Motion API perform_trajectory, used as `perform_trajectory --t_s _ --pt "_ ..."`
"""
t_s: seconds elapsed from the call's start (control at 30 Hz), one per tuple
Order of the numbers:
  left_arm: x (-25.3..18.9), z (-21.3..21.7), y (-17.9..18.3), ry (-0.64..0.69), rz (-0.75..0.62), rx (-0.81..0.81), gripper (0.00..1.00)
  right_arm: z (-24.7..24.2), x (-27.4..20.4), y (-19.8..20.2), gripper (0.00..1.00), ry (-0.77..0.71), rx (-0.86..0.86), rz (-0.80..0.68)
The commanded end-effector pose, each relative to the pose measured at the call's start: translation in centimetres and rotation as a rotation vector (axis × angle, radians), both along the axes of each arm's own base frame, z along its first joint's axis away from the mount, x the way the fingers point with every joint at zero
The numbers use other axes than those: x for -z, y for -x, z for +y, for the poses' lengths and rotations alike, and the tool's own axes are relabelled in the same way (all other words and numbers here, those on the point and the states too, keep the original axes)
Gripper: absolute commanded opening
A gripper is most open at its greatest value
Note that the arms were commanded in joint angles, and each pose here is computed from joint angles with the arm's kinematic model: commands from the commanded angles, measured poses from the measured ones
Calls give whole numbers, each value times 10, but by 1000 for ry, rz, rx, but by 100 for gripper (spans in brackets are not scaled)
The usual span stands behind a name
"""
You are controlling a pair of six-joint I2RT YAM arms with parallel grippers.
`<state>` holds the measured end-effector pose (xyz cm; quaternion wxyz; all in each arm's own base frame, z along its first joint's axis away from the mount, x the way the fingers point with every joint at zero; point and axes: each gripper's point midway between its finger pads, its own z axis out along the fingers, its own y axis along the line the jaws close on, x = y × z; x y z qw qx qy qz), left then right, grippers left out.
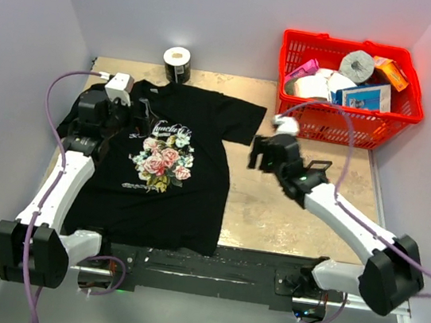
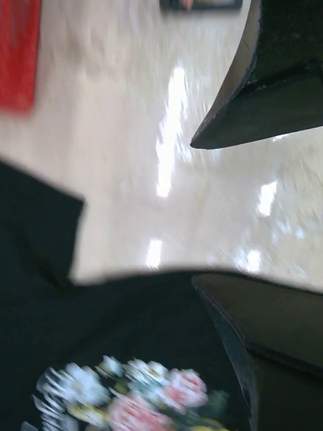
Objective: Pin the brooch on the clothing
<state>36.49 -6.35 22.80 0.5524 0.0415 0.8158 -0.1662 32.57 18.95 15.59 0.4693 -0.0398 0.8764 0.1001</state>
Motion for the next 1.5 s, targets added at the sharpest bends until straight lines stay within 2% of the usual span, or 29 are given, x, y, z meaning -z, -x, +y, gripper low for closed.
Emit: perform_trajectory --t_s 0.0,0.03,0.13,0.4,0.57,0.87,1.47 --pt "-29 0 2 -12 -113 1 99 -93 3 -18 79 7 237 33" --pt "-30 1 3 -13 -119 -3 99 -120 9 -23 79 -17 297 57" --pt "-37 5 5 -22 -148 -20 99 -159 31 -22 78 -30 368 100" --pt "-41 2 7 -22 -159 -4 99 -204 58 -30 69 -74 467 137" --pt "-40 0 7 -13 -155 5 99 -211 65 -39 61 -38 480 154" --pt "-39 -3 7 -1 -151 19 99 -210 77 -51 56 -32 458 166" --pt "-34 -4 5 4 -133 22 99 -217 104 -52 59 4 495 214"
